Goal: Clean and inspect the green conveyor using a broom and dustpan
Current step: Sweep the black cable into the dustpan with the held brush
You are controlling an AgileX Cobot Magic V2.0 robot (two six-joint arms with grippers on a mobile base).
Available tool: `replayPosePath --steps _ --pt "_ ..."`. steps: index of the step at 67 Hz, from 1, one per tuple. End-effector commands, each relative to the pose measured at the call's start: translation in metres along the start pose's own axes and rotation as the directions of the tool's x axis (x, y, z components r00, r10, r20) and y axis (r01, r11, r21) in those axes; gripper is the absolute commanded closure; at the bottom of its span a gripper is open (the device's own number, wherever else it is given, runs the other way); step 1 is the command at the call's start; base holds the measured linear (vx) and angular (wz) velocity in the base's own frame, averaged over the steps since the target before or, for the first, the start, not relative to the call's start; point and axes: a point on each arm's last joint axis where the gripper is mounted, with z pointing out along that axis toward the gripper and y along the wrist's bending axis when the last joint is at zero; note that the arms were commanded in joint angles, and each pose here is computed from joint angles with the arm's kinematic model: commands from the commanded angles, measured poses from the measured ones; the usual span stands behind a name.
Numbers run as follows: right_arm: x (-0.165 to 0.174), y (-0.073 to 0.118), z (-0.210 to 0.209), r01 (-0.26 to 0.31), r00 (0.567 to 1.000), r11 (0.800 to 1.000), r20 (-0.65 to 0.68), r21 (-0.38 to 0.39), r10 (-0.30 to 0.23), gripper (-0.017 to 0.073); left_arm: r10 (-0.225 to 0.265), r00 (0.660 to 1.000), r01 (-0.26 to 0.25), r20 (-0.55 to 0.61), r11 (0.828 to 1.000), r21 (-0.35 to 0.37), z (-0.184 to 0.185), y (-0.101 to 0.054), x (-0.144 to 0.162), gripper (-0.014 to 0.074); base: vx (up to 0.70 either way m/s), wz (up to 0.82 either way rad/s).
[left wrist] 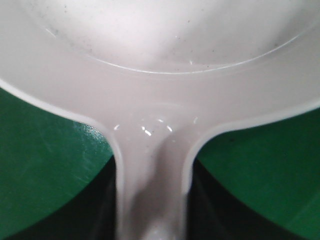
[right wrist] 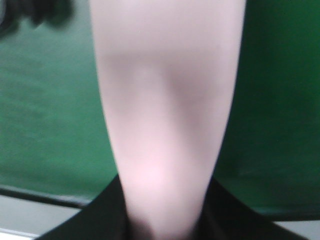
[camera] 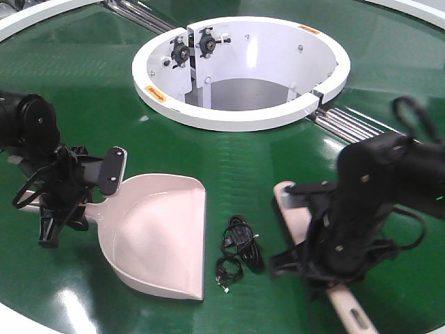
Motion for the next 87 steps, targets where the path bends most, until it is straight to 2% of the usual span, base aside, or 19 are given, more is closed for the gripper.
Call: replayPosePath --steps 1,10,24,34,44,48,54,67,74,78,87 --pt "0.001 0.012 -0.003 -0.022 1.0 1.0 0.009 0.018 0.022 0.0564 -0.008 1.0 0.009 0.023 0.998 -0.066 -0.02 0.002 -0.003 0.0601 0.0 0.0" --pt "-0.001 0.012 0.014 -0.068 0.994 0.996 -0.078 0.06 0.072 0.0564 -0.008 1.0 0.009 0.023 0.998 -0.066 -0.02 0.002 -0.003 0.0601 0.0 0.0" --pt "-0.005 0.014 0.024 -0.124 0.985 0.99 -0.113 0.07 0.132 0.0564 -0.008 1.0 0.009 0.023 0.998 -0.066 -0.02 0.002 -0.003 0.0601 0.0 0.0" --pt "-0.008 0.021 0.029 -0.147 0.978 0.989 -0.147 0.018 0.148 0.0564 -0.008 1.0 0.009 0.023 0.998 -0.066 -0.02 0.002 -0.003 0.0601 0.0 0.0" --pt "-0.019 0.037 0.024 -0.149 0.978 0.985 -0.161 -0.087 0.134 0.0564 -0.008 1.0 0.009 0.023 0.998 -0.066 -0.02 0.002 -0.003 0.0601 0.0 0.0" --pt "-0.024 0.046 0.021 -0.141 0.98 0.983 -0.16 -0.121 0.121 0.0564 -0.008 1.0 0.009 0.023 0.998 -0.066 -0.02 0.002 -0.003 0.0601 0.0 0.0" --pt "-0.029 0.062 0.02 -0.105 0.983 0.986 -0.163 -0.132 0.083 0.0564 -0.008 1.0 0.009 0.023 0.998 -0.066 -0.02 0.002 -0.003 0.0601 0.0 0.0" --pt "-0.04 0.106 0.026 0.029 0.972 0.991 -0.226 -0.131 -0.059 0.0564 -0.008 1.0 0.009 0.023 0.998 -0.066 -0.02 0.002 -0.003 0.0601 0.0 0.0" --pt "-0.052 0.137 0.022 0.101 0.971 0.969 -0.189 -0.225 -0.145 0.0564 -0.008 1.0 0.009 0.023 0.998 -0.066 -0.02 0.002 -0.003 0.0601 0.0 0.0" --pt "-0.061 0.155 0.015 0.139 0.97 0.947 -0.152 -0.289 -0.189 0.0564 -0.008 1.0 0.009 0.023 0.998 -0.066 -0.02 0.002 -0.003 0.0601 0.0 0.0" --pt "-0.075 0.176 -0.009 0.204 0.971 0.909 -0.046 -0.363 -0.236 0.0564 -0.008 1.0 0.009 0.023 0.998 -0.066 -0.02 0.002 -0.003 0.0601 0.0 0.0"
